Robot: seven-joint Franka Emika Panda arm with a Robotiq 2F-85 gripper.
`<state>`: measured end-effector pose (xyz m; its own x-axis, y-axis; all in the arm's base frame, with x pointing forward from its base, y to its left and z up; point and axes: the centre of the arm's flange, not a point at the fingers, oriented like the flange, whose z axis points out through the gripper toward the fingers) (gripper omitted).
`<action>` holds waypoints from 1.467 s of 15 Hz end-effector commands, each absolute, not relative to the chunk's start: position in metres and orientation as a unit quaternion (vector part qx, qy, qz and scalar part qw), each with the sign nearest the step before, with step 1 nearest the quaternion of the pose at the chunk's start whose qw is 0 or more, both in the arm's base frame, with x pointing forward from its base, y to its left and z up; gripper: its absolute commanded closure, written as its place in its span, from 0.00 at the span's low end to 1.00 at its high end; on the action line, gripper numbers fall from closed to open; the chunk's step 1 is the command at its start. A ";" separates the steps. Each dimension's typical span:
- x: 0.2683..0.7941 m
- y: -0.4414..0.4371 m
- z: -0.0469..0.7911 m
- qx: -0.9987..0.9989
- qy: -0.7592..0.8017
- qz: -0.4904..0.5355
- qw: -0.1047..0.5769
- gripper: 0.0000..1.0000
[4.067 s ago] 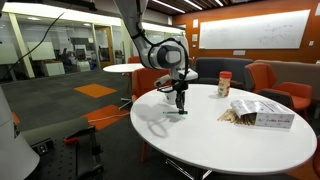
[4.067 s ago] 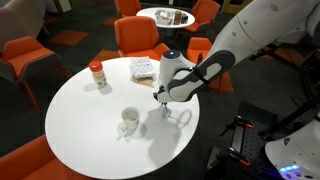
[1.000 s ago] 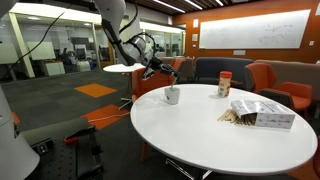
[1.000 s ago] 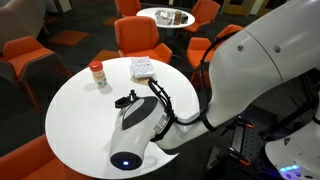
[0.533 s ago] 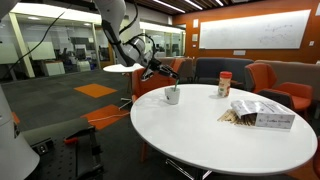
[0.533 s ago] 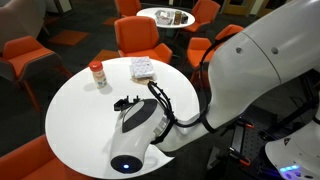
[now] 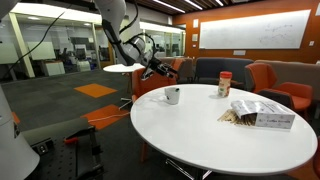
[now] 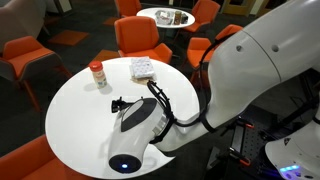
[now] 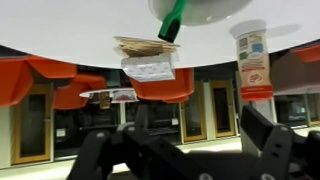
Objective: Pick up the pen from the table and put it in the mug cup.
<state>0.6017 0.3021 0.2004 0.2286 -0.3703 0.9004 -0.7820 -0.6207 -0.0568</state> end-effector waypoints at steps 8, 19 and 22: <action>0.601 0.278 0.274 0.780 -0.466 0.408 0.083 0.00; 0.596 0.200 0.307 0.807 -0.550 0.214 0.005 0.00; 0.590 0.187 0.311 0.809 -0.549 0.208 0.009 0.00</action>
